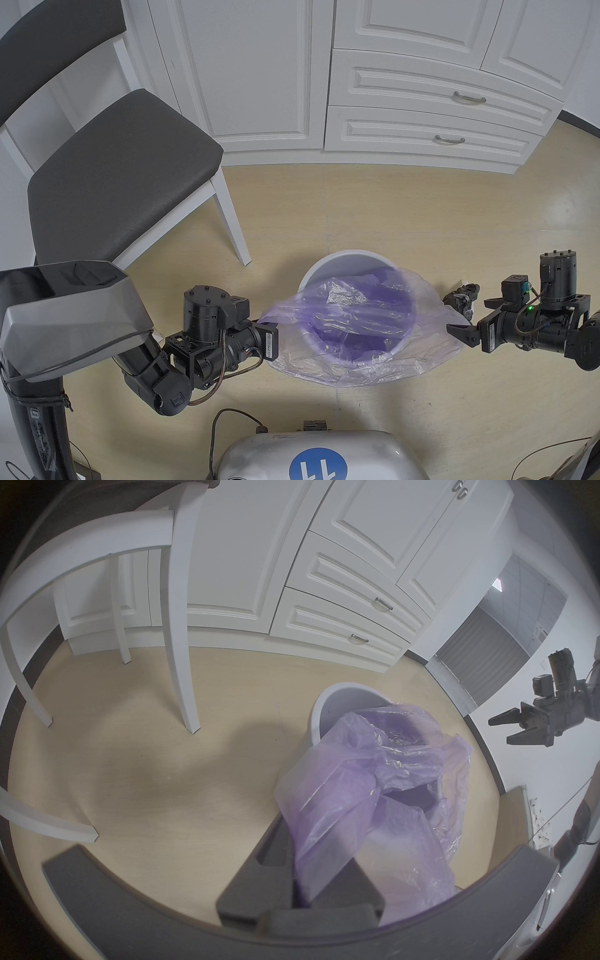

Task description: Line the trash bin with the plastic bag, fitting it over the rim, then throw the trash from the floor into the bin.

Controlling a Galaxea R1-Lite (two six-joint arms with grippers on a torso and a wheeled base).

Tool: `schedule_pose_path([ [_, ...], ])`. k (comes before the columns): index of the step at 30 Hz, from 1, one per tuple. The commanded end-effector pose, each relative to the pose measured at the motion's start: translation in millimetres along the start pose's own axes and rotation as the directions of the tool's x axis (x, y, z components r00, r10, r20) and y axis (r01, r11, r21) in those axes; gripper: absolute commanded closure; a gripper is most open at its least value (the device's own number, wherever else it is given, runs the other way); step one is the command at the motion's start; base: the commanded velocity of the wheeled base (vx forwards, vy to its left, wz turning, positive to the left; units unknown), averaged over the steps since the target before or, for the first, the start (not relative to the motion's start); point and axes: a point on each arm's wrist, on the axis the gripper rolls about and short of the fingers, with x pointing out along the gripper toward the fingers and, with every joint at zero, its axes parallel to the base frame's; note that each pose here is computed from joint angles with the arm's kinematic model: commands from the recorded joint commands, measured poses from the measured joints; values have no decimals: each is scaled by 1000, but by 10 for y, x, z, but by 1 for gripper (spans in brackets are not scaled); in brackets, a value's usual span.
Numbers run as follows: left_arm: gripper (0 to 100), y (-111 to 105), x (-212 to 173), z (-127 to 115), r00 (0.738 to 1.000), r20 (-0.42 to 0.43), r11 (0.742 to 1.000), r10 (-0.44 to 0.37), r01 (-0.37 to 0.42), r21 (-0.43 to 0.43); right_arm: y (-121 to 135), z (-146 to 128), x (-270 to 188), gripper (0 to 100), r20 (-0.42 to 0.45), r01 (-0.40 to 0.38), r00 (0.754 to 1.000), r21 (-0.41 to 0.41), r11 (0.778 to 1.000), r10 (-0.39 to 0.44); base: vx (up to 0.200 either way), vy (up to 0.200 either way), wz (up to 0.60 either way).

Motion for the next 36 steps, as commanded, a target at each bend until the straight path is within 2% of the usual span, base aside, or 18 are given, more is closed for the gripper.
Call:
schedule_pose_path([
  [1, 100, -1, -1, 4, 1000, 1, 1000, -1, 1, -1, 18, 72, -138, 0, 53, 4, 999, -9, 1000, -4, 0, 0, 0],
  [7, 100, -1, -6, 7, 1000, 3, 1000, 4, -4, -1, 24, 88, -257, 0, 84, 13, 996, -14, 1000, -12, 0, 0, 0],
  [10, 100, -5, -20, 28, 1000, 10, 1000, 3, -3, -1, 56, 99, -359, 0, 111, 9, 994, -41, 999, -4, 0, 0, 0],
  [14, 100, -6, -21, 36, 1000, 13, 1000, 2, -2, 1, 194, 67, -461, 0, 127, -17, 991, -158, 987, 37, 0, 0, 0],
  [19, 100, -6, -41, 68, 1000, 22, 1000, 3, -3, 0, 311, 49, -435, 0, 129, -35, 989, -229, 973, 66, 0, 0, 0],
  [21, 100, 2, -56, 89, 1000, 27, 1000, 5, -5, -1, 410, 93, -331, 0, 151, -54, 983, -283, 958, 101, 0, 0, 0],
  [23, 100, -3, -64, 83, 1000, 25, 1000, 4, -4, 0, 444, 132, -273, 0, 171, -29, 981, -346, 938, 93, 0, 0, 0],
  [26, 100, -3, -64, 83, 1000, 25, 1000, 4, -4, 0, 444, 132, -273, 0, 171, -29, 981, -346, 938, 93, 0, 0, 0],
  [27, 100, 0, -56, 69, 1000, 21, 1000, 5, -5, 0, 445, 80, -142, 0, 130, -1, 987, -575, 818, 92, 0, 0, 0],
  [28, 100, 0, -56, 69, 1000, 21, 1000, 5, -5, 0, 445, 80, -142, 0, 130, -1, 987, -575, 818, 92, 0, 0, 0],
  [30, 100, 1, -55, 60, 1000, 18, 1000, 6, -6, 0, 433, -49, 19, 0, 57, -36, 993, -704, 709, 107, 0, 0, 0],
  [32, 100, 0, -54, 64, 1000, 19, 1000, 5, -5, 0, 409, -125, 124, 0, 11, -65, 994, -747, 662, 110, 0, 0, 0],
  [33, 100, 0, -54, 64, 1000, 19, 1000, 5, -5, 0, 412, -149, 176, 0, -7, -77, 994, -754, 652, 108, 0, 0, 0],
  [36, 100, 5, -56, 69, 1000, 21, 1000, 6, -6, -1, 413, -183, 336, 0, -42, -102, 993, -754, 649, 107, 0, 0, 0],
])
